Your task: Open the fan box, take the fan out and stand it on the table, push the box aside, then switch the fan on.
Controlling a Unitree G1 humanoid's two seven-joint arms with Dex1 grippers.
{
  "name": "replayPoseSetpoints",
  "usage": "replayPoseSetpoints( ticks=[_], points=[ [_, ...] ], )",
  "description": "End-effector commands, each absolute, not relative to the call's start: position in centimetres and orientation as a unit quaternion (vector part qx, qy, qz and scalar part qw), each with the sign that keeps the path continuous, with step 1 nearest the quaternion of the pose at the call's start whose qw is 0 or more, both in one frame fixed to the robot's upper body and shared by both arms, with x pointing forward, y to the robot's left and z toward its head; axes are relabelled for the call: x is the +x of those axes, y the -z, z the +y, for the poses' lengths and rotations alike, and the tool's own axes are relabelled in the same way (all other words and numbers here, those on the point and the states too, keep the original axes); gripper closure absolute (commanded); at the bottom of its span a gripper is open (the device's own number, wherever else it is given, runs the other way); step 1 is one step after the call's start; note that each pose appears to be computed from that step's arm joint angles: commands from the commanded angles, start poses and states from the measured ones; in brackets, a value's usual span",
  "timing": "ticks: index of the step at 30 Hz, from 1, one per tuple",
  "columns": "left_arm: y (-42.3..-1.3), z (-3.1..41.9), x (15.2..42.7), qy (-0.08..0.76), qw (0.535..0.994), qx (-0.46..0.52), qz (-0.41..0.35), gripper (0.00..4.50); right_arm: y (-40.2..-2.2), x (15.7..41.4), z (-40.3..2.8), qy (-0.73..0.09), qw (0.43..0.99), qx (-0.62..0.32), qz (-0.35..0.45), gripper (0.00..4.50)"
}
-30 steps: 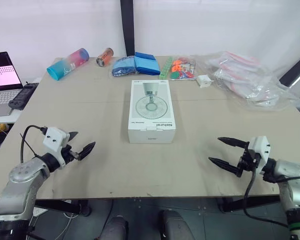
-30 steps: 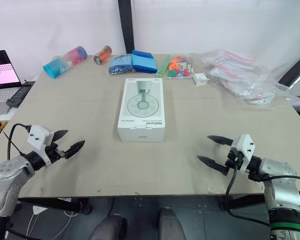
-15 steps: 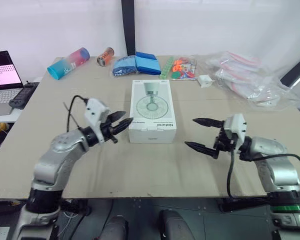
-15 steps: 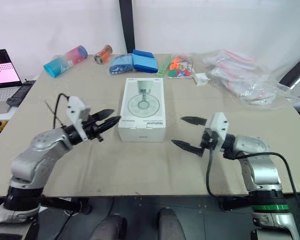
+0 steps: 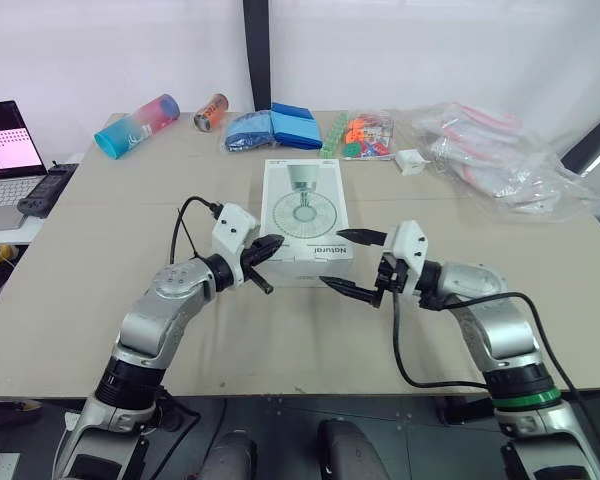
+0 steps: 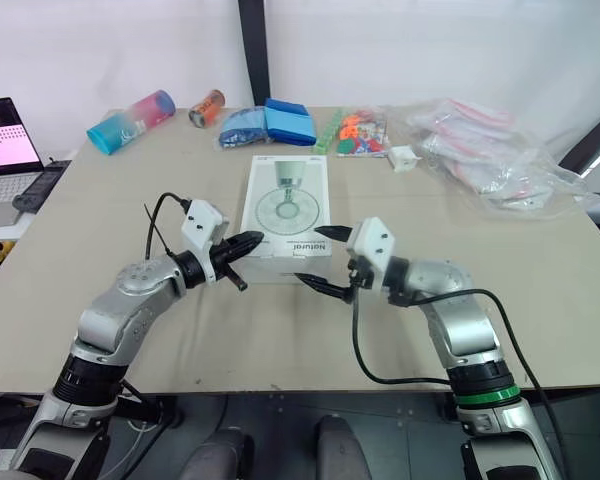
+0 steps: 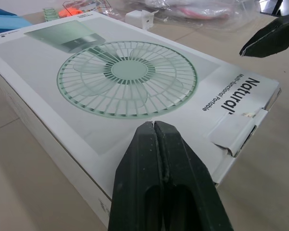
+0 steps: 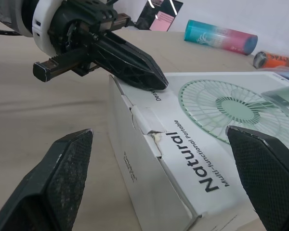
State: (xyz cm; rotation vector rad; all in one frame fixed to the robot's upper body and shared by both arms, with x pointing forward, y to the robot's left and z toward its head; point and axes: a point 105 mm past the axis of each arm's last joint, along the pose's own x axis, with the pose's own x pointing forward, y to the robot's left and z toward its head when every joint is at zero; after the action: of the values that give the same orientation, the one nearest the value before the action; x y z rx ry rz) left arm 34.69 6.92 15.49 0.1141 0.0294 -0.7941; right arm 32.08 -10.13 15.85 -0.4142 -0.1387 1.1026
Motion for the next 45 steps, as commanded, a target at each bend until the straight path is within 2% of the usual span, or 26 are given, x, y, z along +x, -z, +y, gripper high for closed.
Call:
replayPoseSetpoints(
  ticks=[1, 10, 29, 45],
  points=[
    [-15.2, 6.9, 34.9, 0.379, 0.924, 0.056, 0.024, 4.39, -17.9, 32.2, -8.7, -0.518, 0.816, -0.234, -0.102, 0.0],
    [-14.6, 6.5, 34.4, 0.377, 0.925, 0.043, 0.032, 4.39, -18.4, 33.0, -7.0, -0.52, 0.78, -0.326, -0.122, 0.0],
    [-14.4, 6.5, 34.8, 0.366, 0.928, 0.054, 0.037, 4.39, -18.7, 34.9, -8.0, -0.48, 0.792, -0.359, -0.114, 0.0],
    [-13.8, 6.4, 34.5, 0.374, 0.925, 0.058, 0.042, 4.39, -21.1, 35.8, -9.3, -0.431, 0.808, -0.367, -0.162, 0.0]
  ],
)
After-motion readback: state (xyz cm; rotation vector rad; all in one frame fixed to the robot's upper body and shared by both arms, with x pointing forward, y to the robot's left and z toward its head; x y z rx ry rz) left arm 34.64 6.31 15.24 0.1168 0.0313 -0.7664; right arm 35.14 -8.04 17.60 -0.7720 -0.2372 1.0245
